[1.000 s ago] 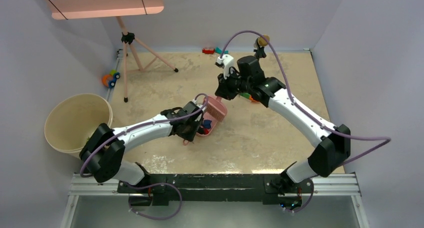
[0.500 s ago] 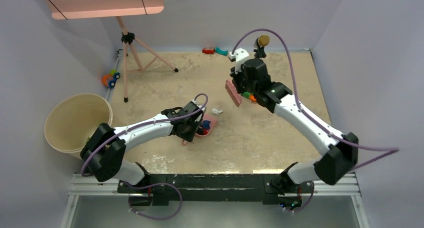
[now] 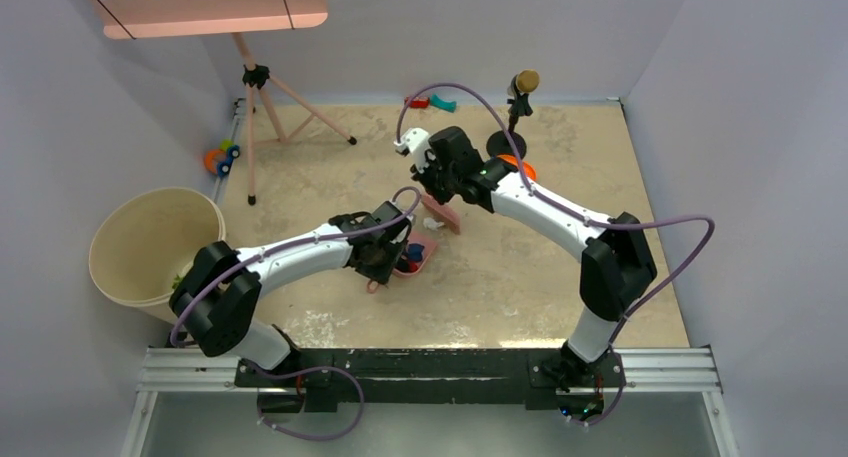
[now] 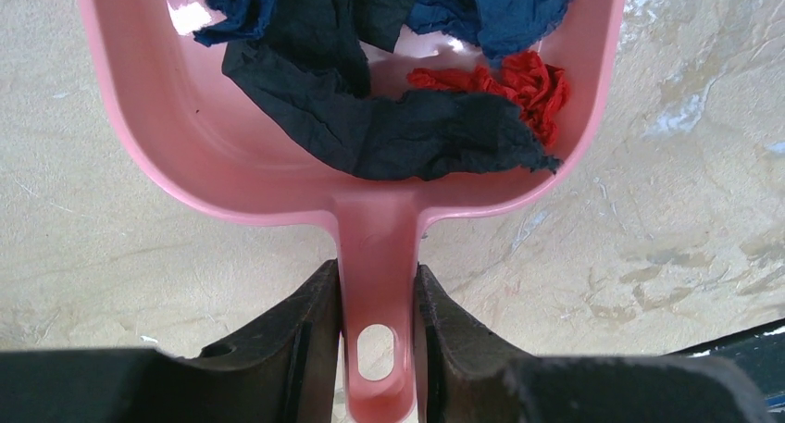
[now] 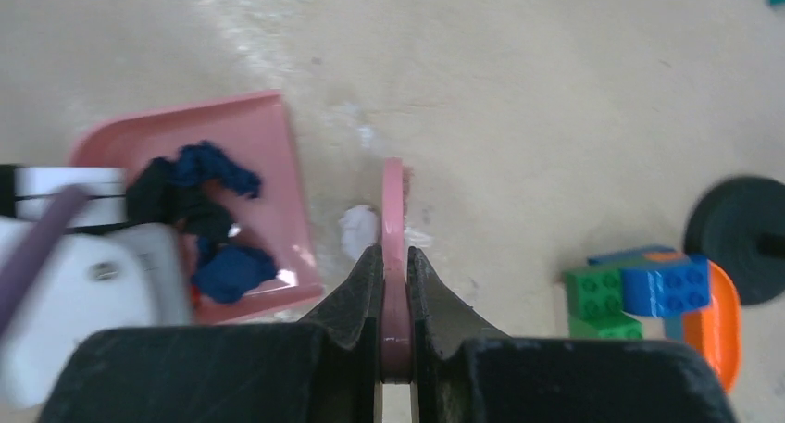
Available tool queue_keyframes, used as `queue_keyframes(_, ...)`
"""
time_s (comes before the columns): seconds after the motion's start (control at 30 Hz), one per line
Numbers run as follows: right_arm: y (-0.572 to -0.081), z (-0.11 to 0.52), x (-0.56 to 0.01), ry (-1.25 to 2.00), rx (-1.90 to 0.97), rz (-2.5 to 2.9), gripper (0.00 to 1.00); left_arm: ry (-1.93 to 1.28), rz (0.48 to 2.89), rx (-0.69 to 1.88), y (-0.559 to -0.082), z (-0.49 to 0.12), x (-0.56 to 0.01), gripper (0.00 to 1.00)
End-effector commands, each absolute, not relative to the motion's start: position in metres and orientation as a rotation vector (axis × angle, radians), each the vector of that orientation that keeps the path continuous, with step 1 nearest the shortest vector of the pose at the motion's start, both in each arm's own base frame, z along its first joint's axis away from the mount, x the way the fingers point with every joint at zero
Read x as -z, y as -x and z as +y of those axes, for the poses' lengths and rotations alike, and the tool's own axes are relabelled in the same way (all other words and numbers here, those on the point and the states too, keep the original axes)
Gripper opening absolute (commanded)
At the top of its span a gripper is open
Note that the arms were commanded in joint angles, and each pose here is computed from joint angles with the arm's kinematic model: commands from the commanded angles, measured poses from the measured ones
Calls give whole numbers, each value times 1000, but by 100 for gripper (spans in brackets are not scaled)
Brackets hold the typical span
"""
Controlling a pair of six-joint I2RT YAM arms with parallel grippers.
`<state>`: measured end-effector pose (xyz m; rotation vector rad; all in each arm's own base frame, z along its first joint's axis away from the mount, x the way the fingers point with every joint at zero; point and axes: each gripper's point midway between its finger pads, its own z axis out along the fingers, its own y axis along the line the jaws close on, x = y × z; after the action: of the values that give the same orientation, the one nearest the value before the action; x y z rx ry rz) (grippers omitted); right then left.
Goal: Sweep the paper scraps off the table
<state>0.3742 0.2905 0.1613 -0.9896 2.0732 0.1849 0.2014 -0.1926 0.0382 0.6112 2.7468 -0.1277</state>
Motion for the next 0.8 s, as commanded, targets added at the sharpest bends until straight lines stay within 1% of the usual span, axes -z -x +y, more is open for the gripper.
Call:
queue_keyframes(0.0,-332,329,-181,1202,-485,2027,0,-588,2715,145,-212,-202,-46,0)
queue_keyframes(0.13,-311,333,-197,1216,-616,2041,0,-584,2704,128,-215,-201,-44,0)
queue_keyframes(0.3,-306,324,-229,1150,-670,2020,0,-566,2652,109,-222,-198,-45,0)
queue_keyframes(0.6,-298,308,-265,1107,-628,1997,0,-507,2470,158,-235,-195,-72,0)
queue_keyframes(0.77,-304,292,-290,1000,-543,1981,0,-482,2382,214,-235,-194,-92,0)
